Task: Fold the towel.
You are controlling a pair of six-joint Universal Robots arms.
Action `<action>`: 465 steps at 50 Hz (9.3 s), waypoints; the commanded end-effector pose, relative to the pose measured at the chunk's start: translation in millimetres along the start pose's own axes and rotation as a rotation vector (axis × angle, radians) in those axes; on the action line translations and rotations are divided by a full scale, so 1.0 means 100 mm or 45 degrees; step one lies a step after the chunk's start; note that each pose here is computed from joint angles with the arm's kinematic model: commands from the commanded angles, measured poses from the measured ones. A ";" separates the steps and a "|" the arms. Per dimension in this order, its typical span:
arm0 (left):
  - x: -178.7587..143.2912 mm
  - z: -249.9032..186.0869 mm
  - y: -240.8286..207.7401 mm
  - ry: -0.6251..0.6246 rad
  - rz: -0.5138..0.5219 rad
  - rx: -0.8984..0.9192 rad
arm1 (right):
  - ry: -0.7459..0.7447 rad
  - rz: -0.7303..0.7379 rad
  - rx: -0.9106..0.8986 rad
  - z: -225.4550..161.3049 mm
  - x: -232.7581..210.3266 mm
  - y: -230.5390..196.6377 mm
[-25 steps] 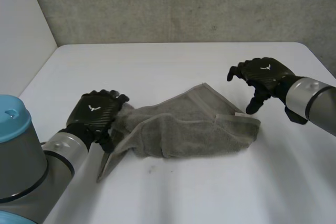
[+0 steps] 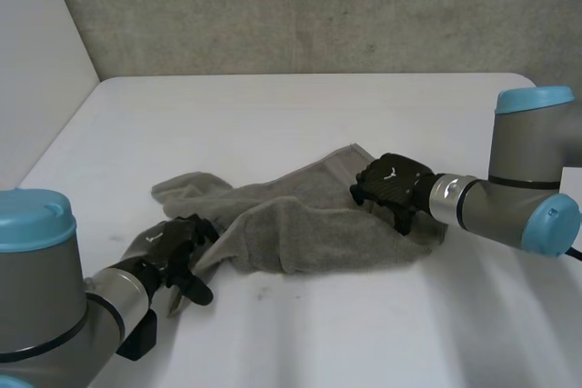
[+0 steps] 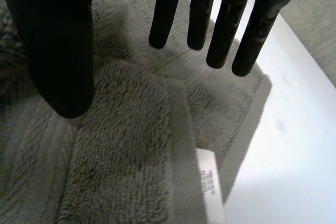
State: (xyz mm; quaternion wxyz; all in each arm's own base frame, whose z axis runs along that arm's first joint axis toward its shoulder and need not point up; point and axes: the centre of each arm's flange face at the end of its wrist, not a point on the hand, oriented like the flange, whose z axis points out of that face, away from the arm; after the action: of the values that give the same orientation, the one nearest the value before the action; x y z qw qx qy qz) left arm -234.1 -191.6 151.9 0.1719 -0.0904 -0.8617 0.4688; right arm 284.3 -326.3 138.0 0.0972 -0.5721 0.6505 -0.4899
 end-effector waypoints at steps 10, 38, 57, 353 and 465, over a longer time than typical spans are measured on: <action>-0.02 0.34 -0.06 0.004 0.033 0.112 | 0.025 0.021 -0.014 0.08 -0.02 0.14; 0.25 0.17 -1.95 -0.135 0.554 0.901 | 0.848 0.335 0.607 -0.58 1.16 -0.87; -0.31 -0.16 -0.32 -0.152 0.552 0.402 | 0.271 0.487 -0.090 -0.78 0.04 0.37; -0.60 1.30 -0.94 -0.099 0.931 0.401 | 0.762 0.200 -0.263 -0.49 1.00 0.55; -0.42 0.51 -0.59 -0.046 0.210 0.457 | 1.043 0.333 -0.004 -1.18 1.71 0.45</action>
State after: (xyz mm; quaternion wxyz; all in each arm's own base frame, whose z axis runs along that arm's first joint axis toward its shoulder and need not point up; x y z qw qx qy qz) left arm -214.2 -277.0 164.2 0.1310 -0.1207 -0.7598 0.6253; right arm 35.7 -424.7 194.1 -0.1781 -0.2046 0.7585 -0.5925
